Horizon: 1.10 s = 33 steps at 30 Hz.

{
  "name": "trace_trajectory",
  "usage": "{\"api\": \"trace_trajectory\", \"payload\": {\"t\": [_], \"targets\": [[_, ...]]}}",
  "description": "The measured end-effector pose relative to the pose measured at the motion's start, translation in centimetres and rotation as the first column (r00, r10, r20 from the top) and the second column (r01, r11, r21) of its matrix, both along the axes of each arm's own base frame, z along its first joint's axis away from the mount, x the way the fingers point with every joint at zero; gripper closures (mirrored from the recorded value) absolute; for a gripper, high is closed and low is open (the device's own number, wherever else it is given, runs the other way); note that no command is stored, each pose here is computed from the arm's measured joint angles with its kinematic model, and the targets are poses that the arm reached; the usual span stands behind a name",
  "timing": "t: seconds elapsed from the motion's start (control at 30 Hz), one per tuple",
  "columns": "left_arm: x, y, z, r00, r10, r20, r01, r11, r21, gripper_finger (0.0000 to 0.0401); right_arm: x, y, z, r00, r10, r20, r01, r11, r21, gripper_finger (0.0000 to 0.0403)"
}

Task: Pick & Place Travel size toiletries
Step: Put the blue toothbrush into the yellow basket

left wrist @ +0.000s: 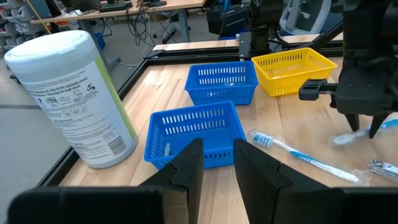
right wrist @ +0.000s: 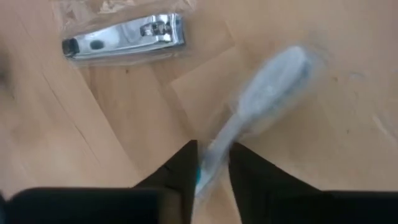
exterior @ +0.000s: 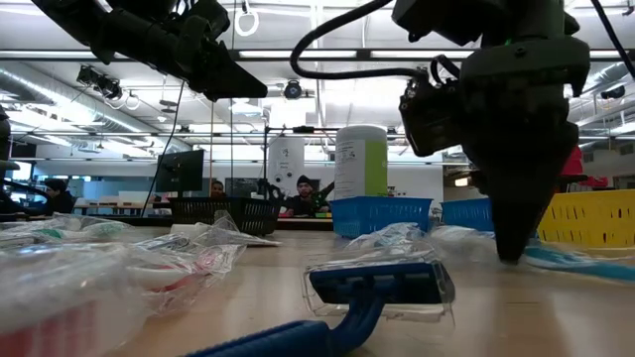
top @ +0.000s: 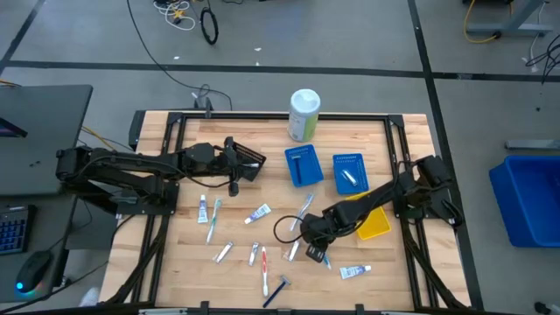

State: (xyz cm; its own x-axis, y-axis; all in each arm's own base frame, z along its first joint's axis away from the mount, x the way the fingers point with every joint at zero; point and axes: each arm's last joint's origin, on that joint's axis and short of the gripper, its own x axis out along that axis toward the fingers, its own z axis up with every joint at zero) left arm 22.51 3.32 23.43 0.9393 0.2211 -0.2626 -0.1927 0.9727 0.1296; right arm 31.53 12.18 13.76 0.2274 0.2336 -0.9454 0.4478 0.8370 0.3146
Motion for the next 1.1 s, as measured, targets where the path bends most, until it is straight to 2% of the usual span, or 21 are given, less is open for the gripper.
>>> {"api": "trace_trajectory", "payload": {"t": [0.17, 0.23, 0.37, 0.5, 0.63, 0.73, 0.83, 1.1], "targets": [[0.0, 0.0, 0.0, 1.000, 0.000, -0.001, 0.000, 1.000, 0.000, 0.0305, 0.1, -0.7, 0.3, 0.999, 0.008, -0.040, -0.003, 0.993, 0.120, 0.0365], [0.0, 0.0, 0.0, 1.000, 0.000, -0.001, 0.000, 1.000, 0.000, 0.0305, 0.1, -1.1, 0.7, 0.999, 0.003, -0.044, 0.003, 0.991, 0.136, 0.0373], [0.0, 0.0, 0.0, 1.000, 0.000, -0.003, 0.000, 1.000, 0.000, 0.0305, -0.2, -1.8, 2.6, 0.994, 0.014, -0.110, -0.003, 0.995, 0.104, 0.0376], [0.0, 0.0, 0.0, 1.000, 0.000, -0.003, 0.000, 1.000, -0.001, 0.0305, -1.3, -2.4, 5.9, 0.973, 0.017, -0.229, -0.013, 1.000, 0.019, 0.0377], [0.0, 0.0, 0.0, 1.000, 0.000, -0.004, 0.000, 1.000, 0.001, 0.0305, -3.3, -3.0, 9.3, 0.912, -0.030, -0.408, 0.010, 0.999, -0.051, 0.0377], [0.0, 0.0, 0.0, 1.000, 0.000, -0.004, 0.000, 1.000, 0.002, 0.0305, -5.2, -3.2, 10.4, 0.858, -0.071, -0.509, 0.019, 0.994, -0.105, 0.0377], [0.0, 0.0, 0.0, 1.000, 0.000, -0.004, 0.000, 1.000, 0.002, 0.0305, -6.3, -3.4, 10.0, 0.825, -0.104, -0.555, 0.025, 0.989, -0.148, 0.0377], [0.0, 0.0, 0.0, 1.000, 0.000, -0.003, 0.000, 1.000, 0.001, 0.0305, -8.0, -4.5, 6.5, 0.775, -0.143, -0.616, -0.011, 0.971, -0.239, 0.0370]]}}
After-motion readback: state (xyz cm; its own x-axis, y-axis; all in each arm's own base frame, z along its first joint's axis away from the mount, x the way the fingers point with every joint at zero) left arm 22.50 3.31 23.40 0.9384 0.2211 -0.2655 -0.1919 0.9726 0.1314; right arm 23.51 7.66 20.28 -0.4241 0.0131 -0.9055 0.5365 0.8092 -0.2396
